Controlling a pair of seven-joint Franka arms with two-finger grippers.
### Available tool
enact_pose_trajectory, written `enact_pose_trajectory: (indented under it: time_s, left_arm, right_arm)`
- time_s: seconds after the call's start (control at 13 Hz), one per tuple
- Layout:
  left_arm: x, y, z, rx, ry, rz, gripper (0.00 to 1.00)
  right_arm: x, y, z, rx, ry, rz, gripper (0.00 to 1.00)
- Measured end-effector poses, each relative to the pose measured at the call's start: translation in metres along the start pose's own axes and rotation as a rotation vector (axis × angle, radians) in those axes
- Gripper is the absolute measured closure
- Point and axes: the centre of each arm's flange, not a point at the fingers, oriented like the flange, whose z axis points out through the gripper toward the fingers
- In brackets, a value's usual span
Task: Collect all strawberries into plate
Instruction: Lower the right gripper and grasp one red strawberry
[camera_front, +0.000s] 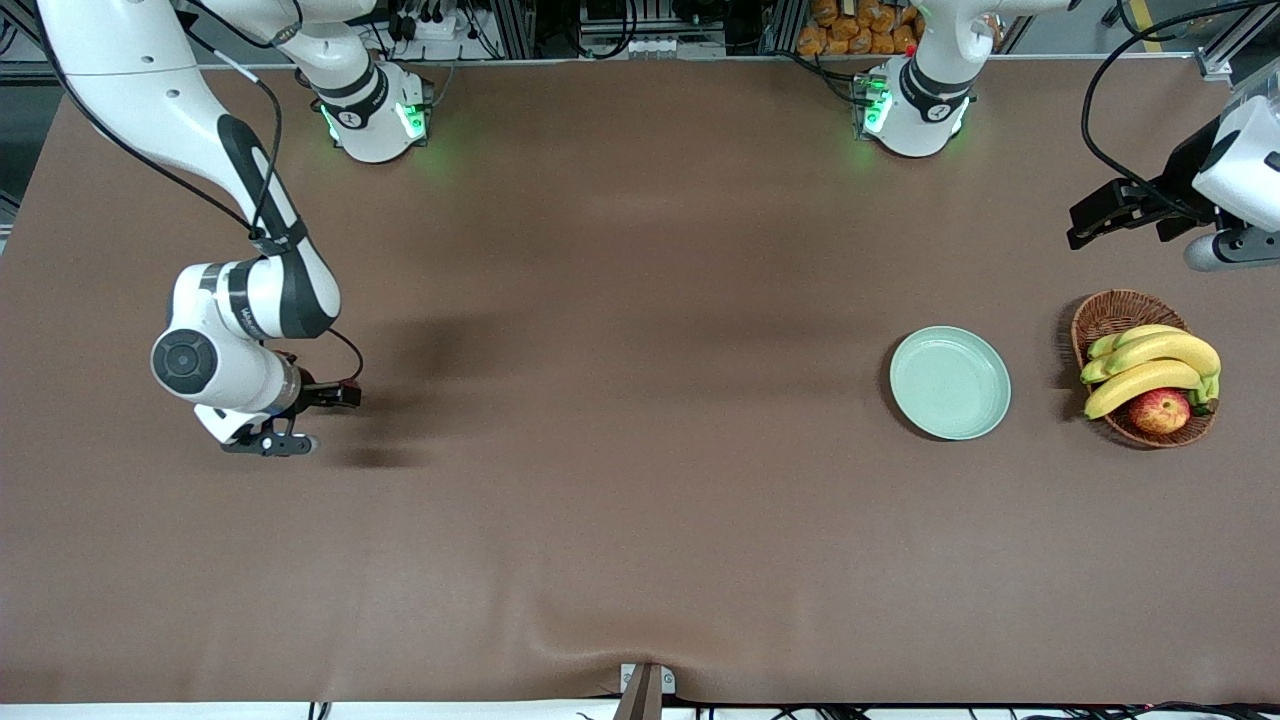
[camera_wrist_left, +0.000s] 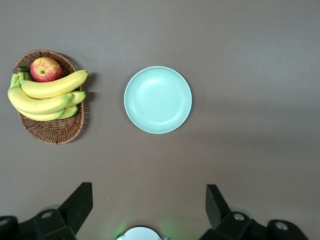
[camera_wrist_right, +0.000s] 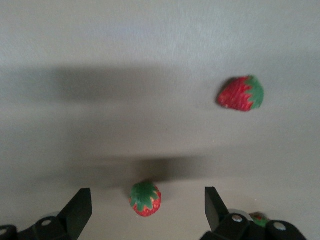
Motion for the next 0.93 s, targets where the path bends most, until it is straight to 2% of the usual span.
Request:
enact_pose_trajectory:
  time_s: [0.46, 0.93]
  left_arm:
    - [0.000, 0.000, 0.001, 0.000, -0.003, 0.000, 0.00]
    - [0.000, 0.000, 0.007, 0.003, -0.015, 0.000, 0.00]
  right_arm:
    - [-0.017, 0.009, 0.010, 0.054, -0.036, 0.097, 0.00]
    - [-0.016, 0.009, 0.019, 0.081, 0.000, 0.129, 0.00]
